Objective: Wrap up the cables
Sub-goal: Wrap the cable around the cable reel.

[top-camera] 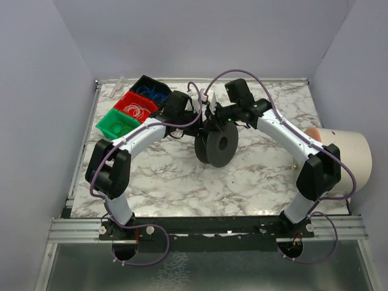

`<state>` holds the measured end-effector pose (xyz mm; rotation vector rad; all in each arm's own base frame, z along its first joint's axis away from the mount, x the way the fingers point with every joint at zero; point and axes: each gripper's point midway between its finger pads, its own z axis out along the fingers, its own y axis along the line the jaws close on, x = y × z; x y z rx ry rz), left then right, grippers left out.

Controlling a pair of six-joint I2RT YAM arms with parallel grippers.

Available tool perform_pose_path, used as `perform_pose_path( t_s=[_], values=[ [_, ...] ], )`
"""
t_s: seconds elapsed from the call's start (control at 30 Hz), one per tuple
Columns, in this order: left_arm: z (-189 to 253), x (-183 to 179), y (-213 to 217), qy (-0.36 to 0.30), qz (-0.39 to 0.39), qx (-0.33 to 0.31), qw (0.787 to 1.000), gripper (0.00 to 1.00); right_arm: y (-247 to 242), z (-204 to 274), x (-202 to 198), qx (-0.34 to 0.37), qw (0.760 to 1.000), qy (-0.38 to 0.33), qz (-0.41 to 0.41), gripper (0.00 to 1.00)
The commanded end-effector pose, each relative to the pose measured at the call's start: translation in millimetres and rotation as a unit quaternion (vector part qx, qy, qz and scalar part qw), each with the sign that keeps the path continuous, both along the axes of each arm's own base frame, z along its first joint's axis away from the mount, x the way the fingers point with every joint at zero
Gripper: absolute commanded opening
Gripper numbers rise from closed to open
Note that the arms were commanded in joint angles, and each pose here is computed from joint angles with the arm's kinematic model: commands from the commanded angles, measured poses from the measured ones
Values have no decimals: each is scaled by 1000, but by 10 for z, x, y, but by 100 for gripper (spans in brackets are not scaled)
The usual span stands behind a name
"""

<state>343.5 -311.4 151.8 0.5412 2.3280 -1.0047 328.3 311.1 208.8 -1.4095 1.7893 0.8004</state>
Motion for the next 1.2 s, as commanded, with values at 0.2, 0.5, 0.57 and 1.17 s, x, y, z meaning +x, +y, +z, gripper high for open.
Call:
perform_pose_path(
  t_s=[0.2,0.5,0.57,1.17],
  values=[
    [369,156,-35,-6,33,-90,995,0,10,-313,-338,-68,997,-27,32,1],
    [327,132,6,-1,32,-97,995,0,-63,-444,-414,-103,990,-60,80,0],
    [291,131,25,-3,32,-90,995,0,-73,-421,-401,-110,988,-67,87,0],
    [174,255,171,15,65,-91,994,0,-242,-370,-607,-183,961,-84,190,0]
  ],
)
